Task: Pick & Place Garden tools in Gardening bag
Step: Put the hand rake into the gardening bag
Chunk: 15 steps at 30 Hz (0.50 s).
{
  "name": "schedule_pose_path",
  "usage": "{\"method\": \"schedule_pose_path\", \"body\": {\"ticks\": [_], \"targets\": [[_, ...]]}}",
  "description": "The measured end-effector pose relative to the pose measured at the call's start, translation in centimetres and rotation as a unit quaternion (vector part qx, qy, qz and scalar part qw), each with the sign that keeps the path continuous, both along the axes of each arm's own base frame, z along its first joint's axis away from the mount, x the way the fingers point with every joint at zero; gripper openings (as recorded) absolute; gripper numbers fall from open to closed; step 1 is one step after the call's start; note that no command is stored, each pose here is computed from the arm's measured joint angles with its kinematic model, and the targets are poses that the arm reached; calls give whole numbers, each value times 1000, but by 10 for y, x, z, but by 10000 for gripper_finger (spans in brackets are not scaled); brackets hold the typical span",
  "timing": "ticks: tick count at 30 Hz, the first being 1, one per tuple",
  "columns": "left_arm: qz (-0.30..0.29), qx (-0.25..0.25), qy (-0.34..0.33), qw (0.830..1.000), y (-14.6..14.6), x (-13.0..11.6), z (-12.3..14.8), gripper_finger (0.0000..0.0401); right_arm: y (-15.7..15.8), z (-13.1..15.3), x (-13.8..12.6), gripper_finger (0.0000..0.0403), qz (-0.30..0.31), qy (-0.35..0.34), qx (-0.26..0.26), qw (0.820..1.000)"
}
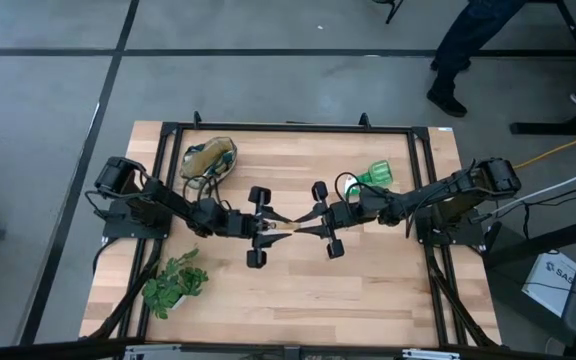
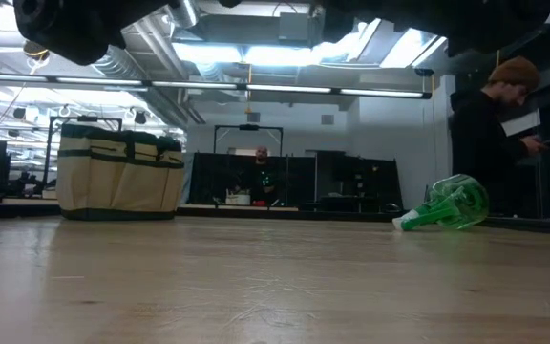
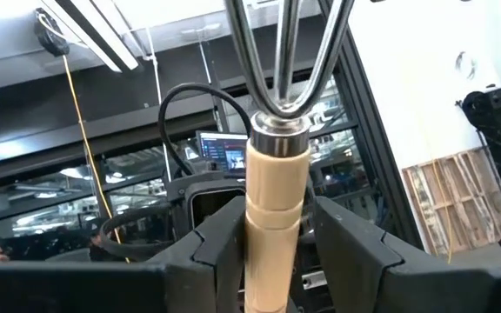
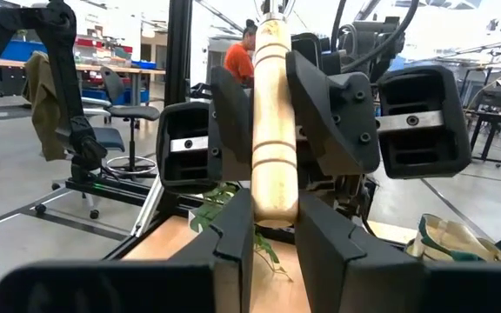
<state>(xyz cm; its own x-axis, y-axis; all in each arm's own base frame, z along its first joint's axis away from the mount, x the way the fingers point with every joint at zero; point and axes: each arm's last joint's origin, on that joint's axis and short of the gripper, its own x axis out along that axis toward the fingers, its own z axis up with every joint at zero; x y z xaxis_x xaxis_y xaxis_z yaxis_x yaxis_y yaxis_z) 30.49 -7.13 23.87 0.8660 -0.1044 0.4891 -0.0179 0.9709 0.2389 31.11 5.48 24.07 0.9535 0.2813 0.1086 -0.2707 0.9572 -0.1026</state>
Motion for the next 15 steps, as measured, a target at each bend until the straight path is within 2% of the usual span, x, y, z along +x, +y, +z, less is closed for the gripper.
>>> {"method": "schedule_pose_path", "body": {"ticks": [8, 15], "targets": [[4, -5, 6, 1000, 0, 1, -1, 124, 0, 0, 0, 67, 0, 0, 0, 1000], [25, -21, 29, 999, 1, 2, -4, 67, 0, 0, 0, 68, 0, 1, 2, 1000]]}}
